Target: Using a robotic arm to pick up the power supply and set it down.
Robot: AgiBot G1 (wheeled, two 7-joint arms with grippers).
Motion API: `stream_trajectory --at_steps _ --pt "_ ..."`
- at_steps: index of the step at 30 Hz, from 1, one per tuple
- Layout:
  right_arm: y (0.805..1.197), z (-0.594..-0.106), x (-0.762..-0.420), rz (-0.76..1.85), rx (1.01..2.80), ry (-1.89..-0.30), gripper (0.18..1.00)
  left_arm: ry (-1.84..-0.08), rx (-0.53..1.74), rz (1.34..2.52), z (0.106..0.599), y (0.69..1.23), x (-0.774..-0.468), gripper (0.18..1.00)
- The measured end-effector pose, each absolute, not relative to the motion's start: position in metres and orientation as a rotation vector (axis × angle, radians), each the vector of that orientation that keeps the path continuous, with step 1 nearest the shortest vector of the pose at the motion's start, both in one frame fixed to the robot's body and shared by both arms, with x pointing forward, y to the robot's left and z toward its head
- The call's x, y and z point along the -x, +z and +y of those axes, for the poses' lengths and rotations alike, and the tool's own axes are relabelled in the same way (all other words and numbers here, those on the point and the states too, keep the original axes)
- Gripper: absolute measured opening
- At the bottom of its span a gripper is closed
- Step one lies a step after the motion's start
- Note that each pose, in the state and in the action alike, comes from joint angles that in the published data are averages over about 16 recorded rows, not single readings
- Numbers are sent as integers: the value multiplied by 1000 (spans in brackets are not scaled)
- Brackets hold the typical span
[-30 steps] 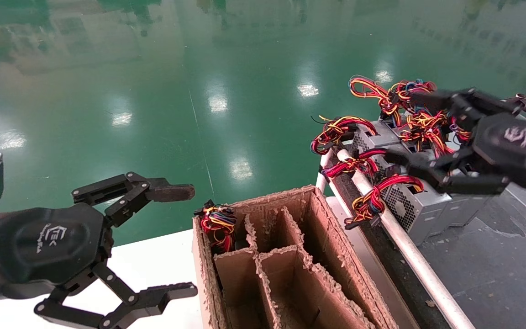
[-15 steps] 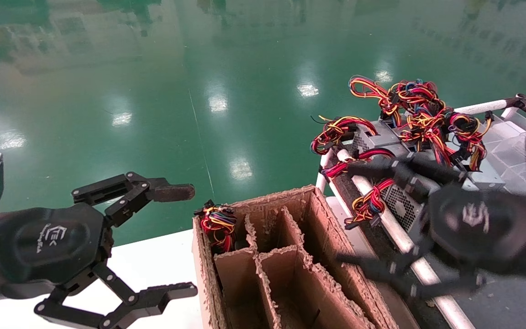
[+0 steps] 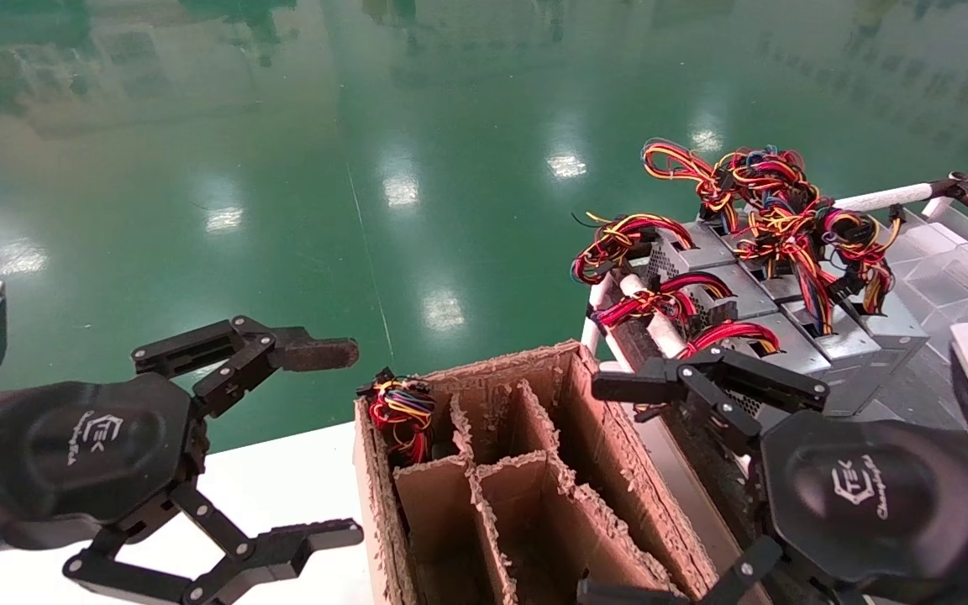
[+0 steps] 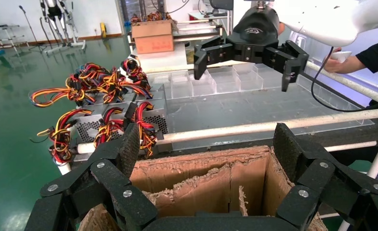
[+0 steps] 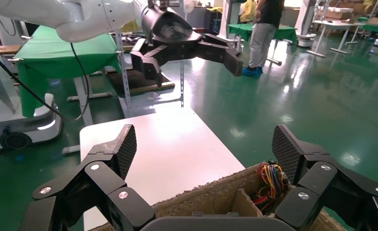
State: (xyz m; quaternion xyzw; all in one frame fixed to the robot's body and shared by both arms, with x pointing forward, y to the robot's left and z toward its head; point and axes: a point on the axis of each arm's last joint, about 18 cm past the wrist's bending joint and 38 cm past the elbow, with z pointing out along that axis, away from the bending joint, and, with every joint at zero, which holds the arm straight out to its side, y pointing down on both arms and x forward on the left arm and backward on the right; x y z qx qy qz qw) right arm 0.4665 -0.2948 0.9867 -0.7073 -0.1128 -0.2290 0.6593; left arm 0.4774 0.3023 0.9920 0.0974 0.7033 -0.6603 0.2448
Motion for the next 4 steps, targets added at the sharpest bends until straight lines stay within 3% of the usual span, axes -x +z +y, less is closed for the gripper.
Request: stream_trajectory --at_steps 4 --pt "988 -296 -468 -252 1599 -523 1001 -1803 -266 1920 302 992 -477 1001"
